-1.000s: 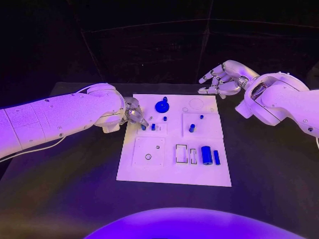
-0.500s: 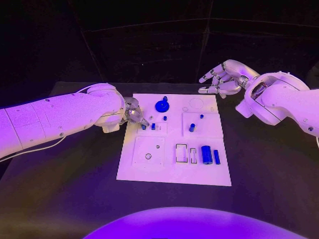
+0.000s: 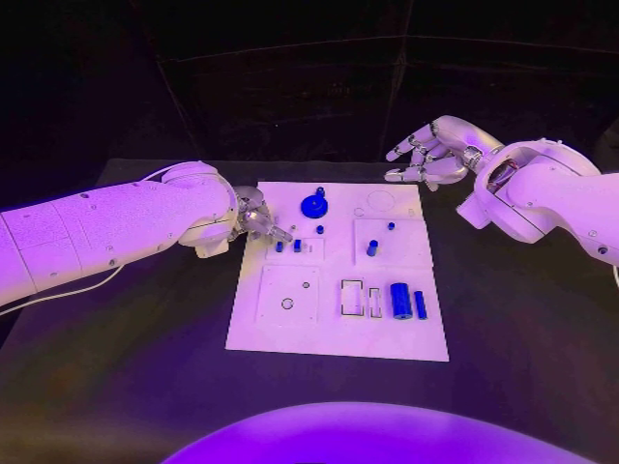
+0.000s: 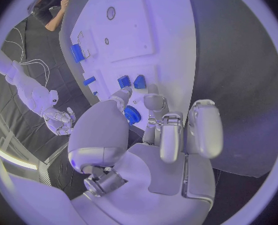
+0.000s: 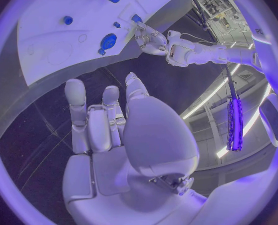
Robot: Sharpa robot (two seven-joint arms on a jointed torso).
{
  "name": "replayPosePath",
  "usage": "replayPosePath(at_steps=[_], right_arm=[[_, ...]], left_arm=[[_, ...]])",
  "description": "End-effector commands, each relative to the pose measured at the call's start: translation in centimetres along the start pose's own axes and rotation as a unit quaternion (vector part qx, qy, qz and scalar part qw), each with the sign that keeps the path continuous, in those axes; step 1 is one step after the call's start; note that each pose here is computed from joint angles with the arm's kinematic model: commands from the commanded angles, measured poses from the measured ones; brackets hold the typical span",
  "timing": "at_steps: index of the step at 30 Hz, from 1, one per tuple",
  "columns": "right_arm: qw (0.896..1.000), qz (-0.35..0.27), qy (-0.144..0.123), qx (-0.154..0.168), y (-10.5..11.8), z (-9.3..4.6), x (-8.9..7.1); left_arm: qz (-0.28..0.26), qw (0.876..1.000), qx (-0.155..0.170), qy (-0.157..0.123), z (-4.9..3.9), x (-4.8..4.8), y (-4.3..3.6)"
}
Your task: Assemble the parts on the task board
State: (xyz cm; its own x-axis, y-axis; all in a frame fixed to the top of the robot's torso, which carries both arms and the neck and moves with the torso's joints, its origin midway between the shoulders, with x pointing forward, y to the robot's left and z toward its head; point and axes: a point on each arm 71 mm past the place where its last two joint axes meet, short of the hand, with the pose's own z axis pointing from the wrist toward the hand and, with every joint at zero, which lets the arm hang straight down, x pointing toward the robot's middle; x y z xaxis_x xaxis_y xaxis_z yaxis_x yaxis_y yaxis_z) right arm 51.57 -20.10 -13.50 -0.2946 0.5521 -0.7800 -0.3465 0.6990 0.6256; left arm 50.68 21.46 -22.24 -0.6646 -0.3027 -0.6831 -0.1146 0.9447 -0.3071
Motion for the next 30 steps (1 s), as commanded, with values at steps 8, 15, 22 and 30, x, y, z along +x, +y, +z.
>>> replayPosePath(at_steps=[8,15,22,30], right_arm=[[1.000,-0.001,-0.001,-0.004,0.1,0.0,-0.1],[1.000,-0.002,-0.001,-0.003,0.0,0.0,-0.2],[1.000,-0.002,-0.004,-0.004,0.0,0.1,-0.2],[1.000,-0.002,-0.004,-0.005,0.1,0.2,-0.1]], left_arm=[[-0.088,0.993,0.070,-0.047,-0.37,-1.03,-0.37],[-0.134,0.967,0.194,-0.098,-0.97,-2.19,-1.94],[-0.061,0.935,0.305,-0.172,-1.36,-2.92,-4.41],[0.095,0.922,0.329,-0.180,-0.27,-1.25,-6.31]])
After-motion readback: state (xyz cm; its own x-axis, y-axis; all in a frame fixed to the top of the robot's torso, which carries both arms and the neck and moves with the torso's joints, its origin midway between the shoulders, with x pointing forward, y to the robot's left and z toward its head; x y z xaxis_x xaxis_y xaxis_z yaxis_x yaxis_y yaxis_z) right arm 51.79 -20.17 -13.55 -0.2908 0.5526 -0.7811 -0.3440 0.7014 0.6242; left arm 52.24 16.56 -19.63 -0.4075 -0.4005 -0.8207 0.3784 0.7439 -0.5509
